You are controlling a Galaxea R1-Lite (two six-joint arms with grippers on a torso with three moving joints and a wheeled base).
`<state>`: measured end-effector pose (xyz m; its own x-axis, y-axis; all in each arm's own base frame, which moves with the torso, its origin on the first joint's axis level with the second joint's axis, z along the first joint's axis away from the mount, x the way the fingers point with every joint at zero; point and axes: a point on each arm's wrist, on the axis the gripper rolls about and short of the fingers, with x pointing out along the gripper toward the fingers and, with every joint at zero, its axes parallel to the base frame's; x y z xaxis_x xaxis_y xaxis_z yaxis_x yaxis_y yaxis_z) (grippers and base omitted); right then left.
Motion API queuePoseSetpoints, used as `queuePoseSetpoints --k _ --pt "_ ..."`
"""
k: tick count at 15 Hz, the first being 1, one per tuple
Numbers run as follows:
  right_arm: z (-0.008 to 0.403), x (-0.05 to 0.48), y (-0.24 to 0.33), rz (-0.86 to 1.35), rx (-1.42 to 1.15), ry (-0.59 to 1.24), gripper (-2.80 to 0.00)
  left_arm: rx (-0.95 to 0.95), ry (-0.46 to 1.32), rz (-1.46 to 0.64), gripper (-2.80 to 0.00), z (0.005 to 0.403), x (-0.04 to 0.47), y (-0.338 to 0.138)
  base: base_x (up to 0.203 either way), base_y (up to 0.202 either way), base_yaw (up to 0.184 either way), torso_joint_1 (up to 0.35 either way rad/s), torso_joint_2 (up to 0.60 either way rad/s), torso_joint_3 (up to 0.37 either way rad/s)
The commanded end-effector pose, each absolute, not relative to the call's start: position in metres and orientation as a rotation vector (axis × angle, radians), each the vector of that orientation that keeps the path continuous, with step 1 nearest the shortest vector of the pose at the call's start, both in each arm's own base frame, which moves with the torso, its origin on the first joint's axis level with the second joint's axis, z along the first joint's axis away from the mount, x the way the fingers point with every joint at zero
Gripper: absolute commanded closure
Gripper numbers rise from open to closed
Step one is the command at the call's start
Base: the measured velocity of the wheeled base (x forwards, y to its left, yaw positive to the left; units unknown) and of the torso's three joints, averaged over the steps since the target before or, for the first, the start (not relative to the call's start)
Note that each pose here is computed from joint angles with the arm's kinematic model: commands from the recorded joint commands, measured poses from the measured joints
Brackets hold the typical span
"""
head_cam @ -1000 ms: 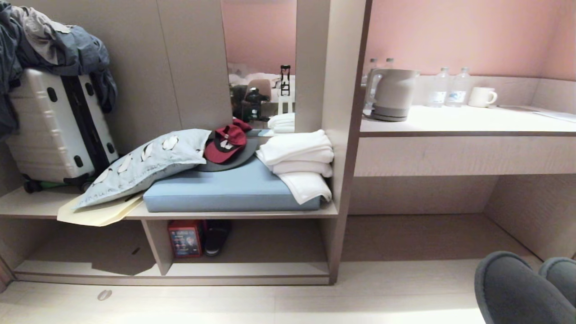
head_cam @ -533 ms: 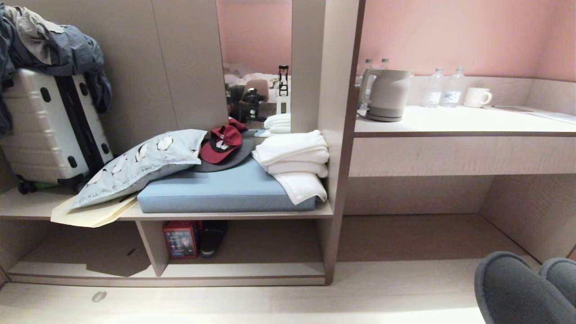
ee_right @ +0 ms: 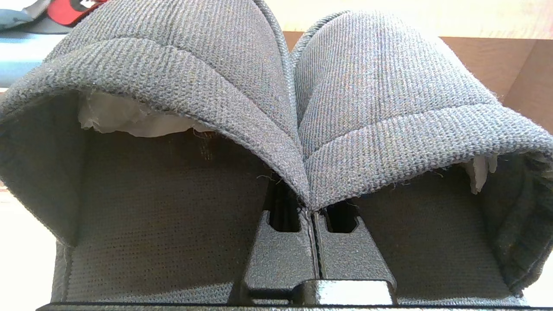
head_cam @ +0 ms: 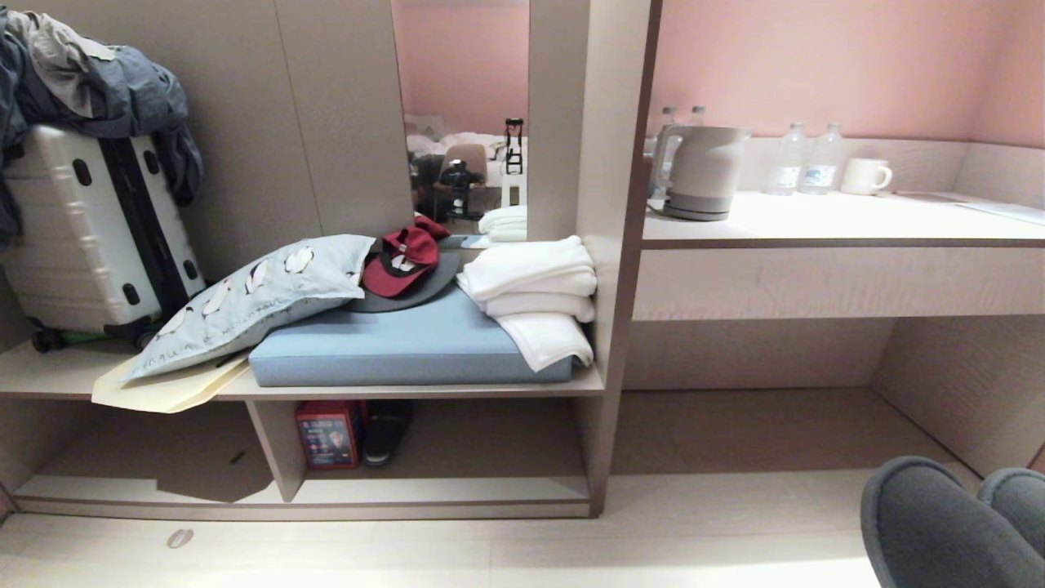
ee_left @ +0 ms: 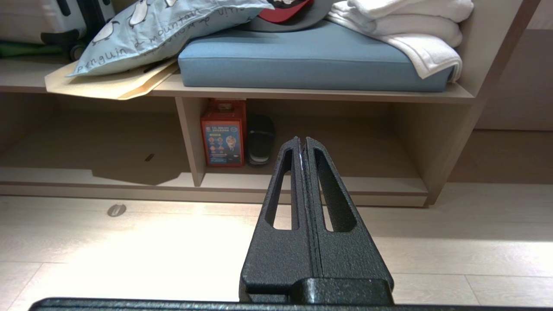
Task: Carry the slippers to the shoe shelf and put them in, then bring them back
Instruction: Place the slippers on the floor
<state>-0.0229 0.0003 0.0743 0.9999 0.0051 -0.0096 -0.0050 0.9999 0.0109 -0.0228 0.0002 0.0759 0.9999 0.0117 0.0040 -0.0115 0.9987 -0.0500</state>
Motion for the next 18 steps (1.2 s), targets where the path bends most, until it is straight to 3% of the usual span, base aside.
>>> queuePoseSetpoints --k 1,18 --pt "0.0744 -0.0228 0.0004 0.005 0.011 0.011 0.0 -0.051 -0.005 0.012 0.0 0.0759 -0.0228 0.0002 0.0 0.0 0.0 0.0 0.0 0.0" --pt "0.0744 -0.0228 0.0003 0.006 0.012 0.011 0.0 -0.049 -0.005 0.012 0.0 0.076 -0.0228 0.0002 0.001 -0.011 0.001 0.0 0.0 0.0"
